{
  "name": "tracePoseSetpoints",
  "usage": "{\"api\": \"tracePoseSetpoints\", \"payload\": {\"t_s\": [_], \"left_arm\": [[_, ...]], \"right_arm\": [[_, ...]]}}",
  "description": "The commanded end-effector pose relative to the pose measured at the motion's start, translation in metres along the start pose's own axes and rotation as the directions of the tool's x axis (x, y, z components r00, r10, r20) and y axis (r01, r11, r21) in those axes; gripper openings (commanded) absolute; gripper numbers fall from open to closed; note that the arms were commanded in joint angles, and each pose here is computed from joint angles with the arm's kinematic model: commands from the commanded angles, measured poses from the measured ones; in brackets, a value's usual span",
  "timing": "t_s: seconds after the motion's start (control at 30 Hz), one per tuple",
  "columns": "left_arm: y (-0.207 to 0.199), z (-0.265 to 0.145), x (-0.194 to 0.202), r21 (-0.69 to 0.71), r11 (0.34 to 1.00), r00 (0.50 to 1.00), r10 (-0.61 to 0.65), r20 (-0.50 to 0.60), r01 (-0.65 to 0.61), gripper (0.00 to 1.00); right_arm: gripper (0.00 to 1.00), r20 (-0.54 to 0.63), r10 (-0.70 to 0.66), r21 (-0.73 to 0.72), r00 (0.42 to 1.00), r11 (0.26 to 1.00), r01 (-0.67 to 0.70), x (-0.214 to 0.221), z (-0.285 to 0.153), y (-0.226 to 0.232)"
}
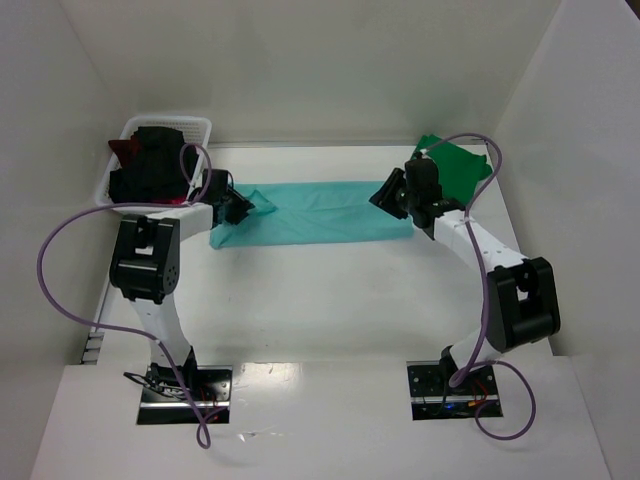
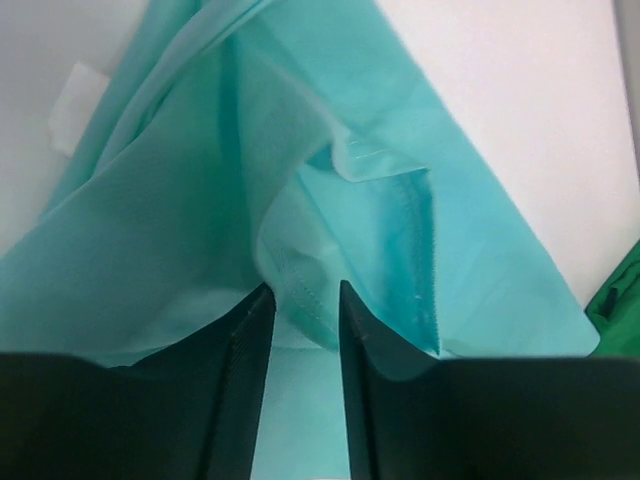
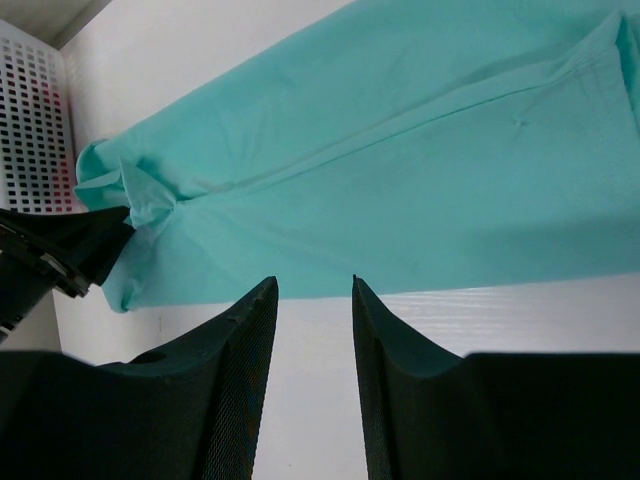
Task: Fold and stack the t-shirts
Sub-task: Fold the other side of the tshirt into a rectangle
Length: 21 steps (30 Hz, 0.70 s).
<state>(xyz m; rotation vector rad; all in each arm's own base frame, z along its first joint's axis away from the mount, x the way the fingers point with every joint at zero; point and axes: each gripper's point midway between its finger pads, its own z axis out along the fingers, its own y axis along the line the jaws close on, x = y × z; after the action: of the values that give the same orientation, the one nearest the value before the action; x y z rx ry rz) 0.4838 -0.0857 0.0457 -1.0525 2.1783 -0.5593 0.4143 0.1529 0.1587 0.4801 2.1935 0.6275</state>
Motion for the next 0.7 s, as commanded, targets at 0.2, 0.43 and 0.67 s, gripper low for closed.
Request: {"api": "tracePoseSetpoints", "payload": {"t_s": [0.2,0.43,0.67], "left_arm": [[-0.016,0.018,-0.018,0.025,0.999,0.999,-0.025,0.039,0.024,0.3],[-0.025,0.026,-0.031,0.045,0.999,0.997,-0.022,0.07,0.019,0.25],[-0.047,0.027,-0.054,0.107,0.994,0.991,-0.032,0.127,0.019,0.25]], "right_arm": [[0.42,0.084,0.013,-0.011,0.996,1.0,-0.012,-0.024,-0.012,0.0],[0.42,0.1,0.022,0.008,0.995,1.0,-0.023,-0.025,-0.018,-0.011],[0.42,0.111,0.022,0.01,0.994,1.0,-0.023,-0.025,-0.026,-0.012]]}}
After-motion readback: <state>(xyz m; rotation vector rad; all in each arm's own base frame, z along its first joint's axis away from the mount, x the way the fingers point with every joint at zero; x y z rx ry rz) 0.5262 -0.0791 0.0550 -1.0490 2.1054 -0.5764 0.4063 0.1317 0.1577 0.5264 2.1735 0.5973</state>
